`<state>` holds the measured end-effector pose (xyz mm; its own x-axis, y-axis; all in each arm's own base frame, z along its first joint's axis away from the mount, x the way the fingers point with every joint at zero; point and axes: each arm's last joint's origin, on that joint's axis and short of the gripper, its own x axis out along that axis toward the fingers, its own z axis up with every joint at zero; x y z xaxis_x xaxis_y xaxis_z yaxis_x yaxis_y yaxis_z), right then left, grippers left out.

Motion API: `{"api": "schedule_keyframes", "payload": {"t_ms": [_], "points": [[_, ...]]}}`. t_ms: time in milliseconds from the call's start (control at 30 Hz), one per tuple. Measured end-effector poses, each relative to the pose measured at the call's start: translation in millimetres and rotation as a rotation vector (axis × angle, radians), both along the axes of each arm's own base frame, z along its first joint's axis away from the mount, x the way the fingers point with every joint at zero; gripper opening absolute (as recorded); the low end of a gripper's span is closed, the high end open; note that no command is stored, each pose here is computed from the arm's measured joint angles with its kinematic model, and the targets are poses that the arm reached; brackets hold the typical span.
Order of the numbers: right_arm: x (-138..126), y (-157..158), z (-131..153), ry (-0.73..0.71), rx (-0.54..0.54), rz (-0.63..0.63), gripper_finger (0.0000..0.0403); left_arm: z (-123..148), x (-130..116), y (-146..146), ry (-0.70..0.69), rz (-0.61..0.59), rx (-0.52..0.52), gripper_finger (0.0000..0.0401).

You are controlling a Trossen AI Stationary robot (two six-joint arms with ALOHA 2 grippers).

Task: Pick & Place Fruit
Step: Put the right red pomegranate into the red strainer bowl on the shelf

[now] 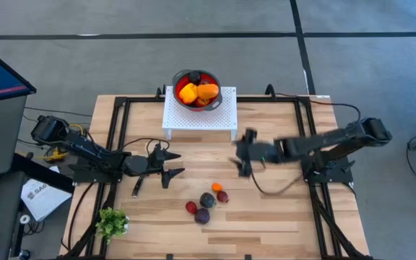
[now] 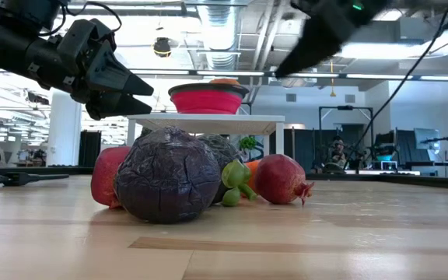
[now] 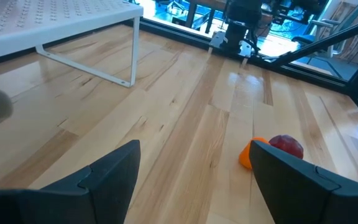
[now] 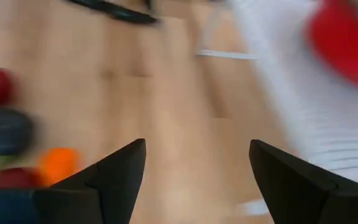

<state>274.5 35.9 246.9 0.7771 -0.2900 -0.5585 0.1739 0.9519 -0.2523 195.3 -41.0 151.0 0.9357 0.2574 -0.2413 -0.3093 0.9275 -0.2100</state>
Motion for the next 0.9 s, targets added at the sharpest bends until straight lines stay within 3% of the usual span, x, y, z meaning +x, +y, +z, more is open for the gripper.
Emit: {"api": "schedule_keyframes", "payload": {"t_ms": [233,367,633,900], "points": [[-22,64,-71,-0.159,0.211,0.168,0.0281,0,0,1,-0.005,0.003,-0.001,0.0294],[-19,87,-99,-0.173,0.314,0.177,0.0281,1,1,4,-0.008,0.019,-0.002,0.0294],[9,113,-139,-0.067,0.324,0.136,0.0281,1,2,7,-0.013,0.037,-0.008,0.0294],[25,113,-155,-0.051,0.334,0.069,0.0281,1,2,7,-0.015,0.039,-0.014,0.0294]]}}
